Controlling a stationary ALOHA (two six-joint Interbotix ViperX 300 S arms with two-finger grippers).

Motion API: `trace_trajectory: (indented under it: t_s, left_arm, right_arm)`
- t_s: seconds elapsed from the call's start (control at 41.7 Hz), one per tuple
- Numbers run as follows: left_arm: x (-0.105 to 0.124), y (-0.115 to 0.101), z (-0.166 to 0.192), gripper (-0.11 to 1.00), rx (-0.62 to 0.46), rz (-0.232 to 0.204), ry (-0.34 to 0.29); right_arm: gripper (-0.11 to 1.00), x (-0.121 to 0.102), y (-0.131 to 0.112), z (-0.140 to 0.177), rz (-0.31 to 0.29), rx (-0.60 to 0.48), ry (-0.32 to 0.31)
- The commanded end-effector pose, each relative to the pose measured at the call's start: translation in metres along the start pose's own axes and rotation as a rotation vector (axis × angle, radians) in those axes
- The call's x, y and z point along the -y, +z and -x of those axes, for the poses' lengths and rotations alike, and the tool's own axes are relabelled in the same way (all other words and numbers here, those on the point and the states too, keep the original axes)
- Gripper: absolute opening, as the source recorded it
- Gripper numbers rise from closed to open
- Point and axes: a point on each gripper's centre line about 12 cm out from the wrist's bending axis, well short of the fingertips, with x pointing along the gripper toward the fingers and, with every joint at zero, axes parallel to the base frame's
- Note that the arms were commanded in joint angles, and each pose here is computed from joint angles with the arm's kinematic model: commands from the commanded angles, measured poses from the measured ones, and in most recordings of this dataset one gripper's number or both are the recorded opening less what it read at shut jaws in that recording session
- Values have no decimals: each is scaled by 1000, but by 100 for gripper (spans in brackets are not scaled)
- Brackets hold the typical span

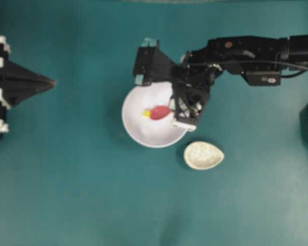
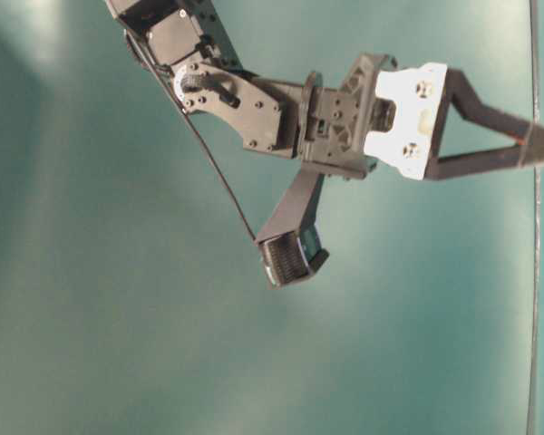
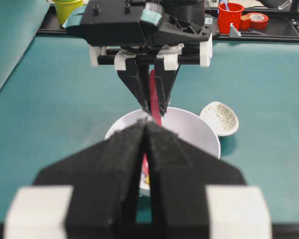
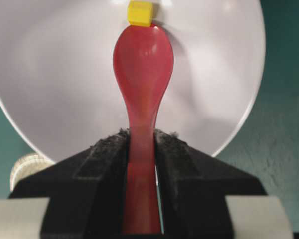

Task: Scoop the yellow hexagonal prism block from the bowl with a spoon using the right arm.
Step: 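Lower the spoon into the bowl and push it under the yellow block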

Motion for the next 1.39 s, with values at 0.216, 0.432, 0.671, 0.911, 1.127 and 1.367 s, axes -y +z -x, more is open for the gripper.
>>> trace_trajectory:
  t_s: [0.216,0.432,0.671,0.911,1.127,1.367]
  left_arm:
    - [0,7,-1,0,17,-1,1]
    - [0,7,-1,0,18,-1,1]
    - [-1,8,-1,0,20,-1,3]
    - [0,7,-1,0,18,0,1]
    - [0,8,-1,0,20,0,1]
    - [0,8,-1,0,20,-1,1]
  right_arm:
    - [23,-3,19,14,30,118,-3]
    - [23,-4,23,15,37,155,-5]
    - [23,-4,28,18,38,179,-6]
    - [23,-5,33,22,40,198,-4]
    - [23,-5,35,24,42,205,-4]
    - [23,-6,39,27,43,225,-5]
